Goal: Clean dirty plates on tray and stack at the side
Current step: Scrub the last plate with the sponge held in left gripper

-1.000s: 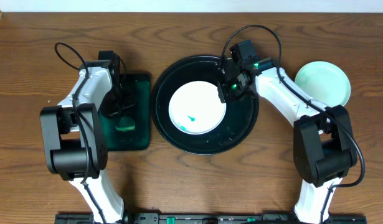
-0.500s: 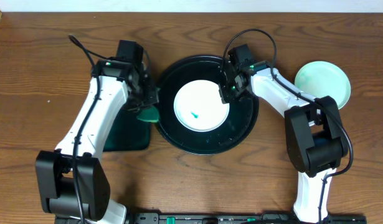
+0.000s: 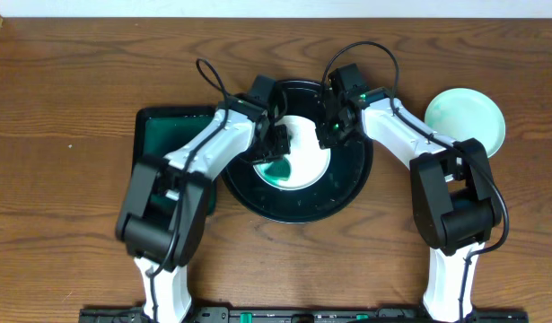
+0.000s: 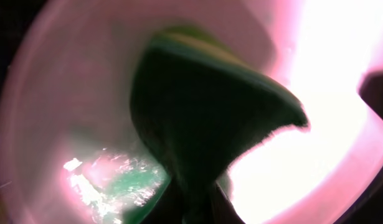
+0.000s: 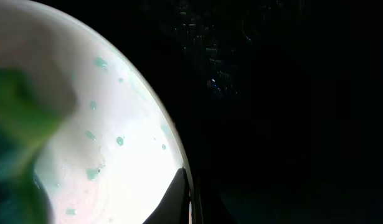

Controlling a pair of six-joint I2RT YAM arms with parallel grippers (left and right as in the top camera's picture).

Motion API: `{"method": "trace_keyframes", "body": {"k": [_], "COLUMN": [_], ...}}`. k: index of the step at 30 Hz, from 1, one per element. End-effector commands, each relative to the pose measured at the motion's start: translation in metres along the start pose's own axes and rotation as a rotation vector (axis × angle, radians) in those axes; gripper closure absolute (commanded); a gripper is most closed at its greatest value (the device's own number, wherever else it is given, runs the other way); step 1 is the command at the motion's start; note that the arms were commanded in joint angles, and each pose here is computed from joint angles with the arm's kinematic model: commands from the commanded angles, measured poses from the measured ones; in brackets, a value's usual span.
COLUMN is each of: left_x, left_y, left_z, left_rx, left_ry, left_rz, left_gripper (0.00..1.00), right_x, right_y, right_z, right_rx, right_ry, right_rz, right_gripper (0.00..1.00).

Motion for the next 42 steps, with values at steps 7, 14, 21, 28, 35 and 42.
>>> {"method": "trace_keyframes", "body": {"k": [7, 14, 21, 28, 35, 42], "left_x": [-0.031, -0.065, 0.008, 0.124, 0.158, 0.065], "left_y": [-0.03, -0.045, -0.006, 0.023, 0.02, 0.02], "left_z": [0.038, 0.034, 0.04, 0.015, -0.003, 0.031], "left_rx": [0.26, 0.317, 0.15, -0.002, -0.031, 0.064], "left_ry": [-0.223, -0.358, -0.056, 0.401, 0.602, 0.108], "left_rz": [-0.069, -0.012, -0.134, -0.245, -0.244, -0.107], "left_gripper": [0.93, 0.93, 0.93, 0.93, 0.93, 0.93], "right_x": [-0.012, -0.012, -0.012, -0.012, -0.012, -0.012], "right_y": [-0.012, -0.012, -0.013, -0.013, -0.013, -0.013], "right_z": [0.014, 0.014, 0.014, 0.014, 0.014, 0.014], "right_rx": [0.051, 0.052, 0.056, 0.057, 0.056, 0.057], "right_ry": [-0.037, -0.036, -0.034, -0.034, -0.034, -0.034], "right_rz": [0.032, 0.032, 0.033, 0.034, 0.033, 0.033], "right_gripper": [0.99, 0.99, 0.99, 0.99, 0.99, 0.99]}}
Point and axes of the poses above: each gripper's point midway between its finger pads, its own z axis out along the fingers, its own x axis along the line the jaws close on, y = z × x, the point moved 2 cm from there along -z, back along the fingers, and after that the axes turned 5 degrees about -z, right-handed, at the moved point
